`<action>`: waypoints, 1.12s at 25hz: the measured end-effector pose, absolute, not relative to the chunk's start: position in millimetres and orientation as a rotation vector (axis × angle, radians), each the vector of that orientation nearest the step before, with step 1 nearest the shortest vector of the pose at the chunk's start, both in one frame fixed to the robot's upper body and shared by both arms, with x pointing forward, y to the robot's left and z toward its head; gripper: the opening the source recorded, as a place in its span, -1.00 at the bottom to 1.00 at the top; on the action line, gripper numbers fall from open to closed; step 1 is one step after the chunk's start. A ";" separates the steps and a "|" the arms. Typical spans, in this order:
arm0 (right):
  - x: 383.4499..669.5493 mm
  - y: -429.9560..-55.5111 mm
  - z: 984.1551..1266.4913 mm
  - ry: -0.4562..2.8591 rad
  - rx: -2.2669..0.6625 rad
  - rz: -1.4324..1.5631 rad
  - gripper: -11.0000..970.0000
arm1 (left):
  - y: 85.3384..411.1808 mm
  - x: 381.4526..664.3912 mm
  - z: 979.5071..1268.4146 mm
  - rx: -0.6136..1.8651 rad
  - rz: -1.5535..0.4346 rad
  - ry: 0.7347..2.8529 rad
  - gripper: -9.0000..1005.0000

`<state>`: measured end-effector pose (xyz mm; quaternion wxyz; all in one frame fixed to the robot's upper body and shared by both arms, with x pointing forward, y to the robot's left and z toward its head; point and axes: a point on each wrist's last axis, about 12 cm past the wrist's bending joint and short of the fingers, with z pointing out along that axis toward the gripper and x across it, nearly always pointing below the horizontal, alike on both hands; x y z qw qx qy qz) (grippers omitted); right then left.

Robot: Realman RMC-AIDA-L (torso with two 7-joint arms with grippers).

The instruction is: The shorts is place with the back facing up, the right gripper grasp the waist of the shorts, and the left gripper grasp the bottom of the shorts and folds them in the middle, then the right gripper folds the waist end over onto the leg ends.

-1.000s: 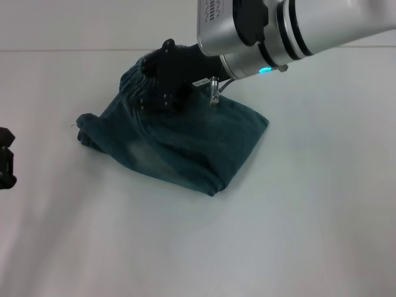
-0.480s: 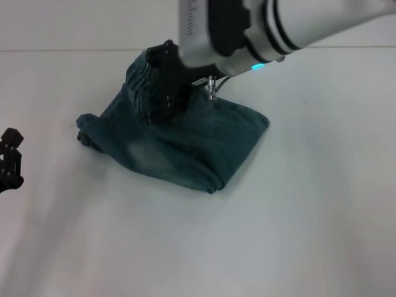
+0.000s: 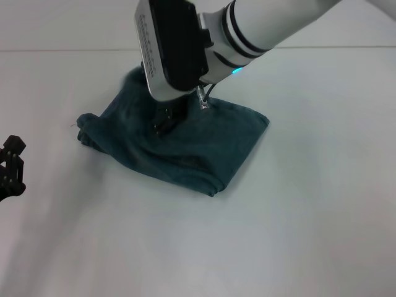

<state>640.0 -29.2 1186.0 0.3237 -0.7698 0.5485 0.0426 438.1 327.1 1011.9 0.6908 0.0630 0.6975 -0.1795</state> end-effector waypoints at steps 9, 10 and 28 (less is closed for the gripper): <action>636.4 -33.0 1190.1 1.430 -1.989 0.083 0.89 | 322.6 437.4 1008.6 0.131 -0.417 1.568 -0.94; 636.1 -33.9 1192.5 1.427 -1.972 0.089 0.89 | 322.4 437.4 1008.6 0.133 -0.418 1.567 -0.94; 549.1 -201.2 1141.4 1.458 -1.030 0.578 0.89 | 322.1 446.5 1035.4 0.430 -0.647 1.577 -0.55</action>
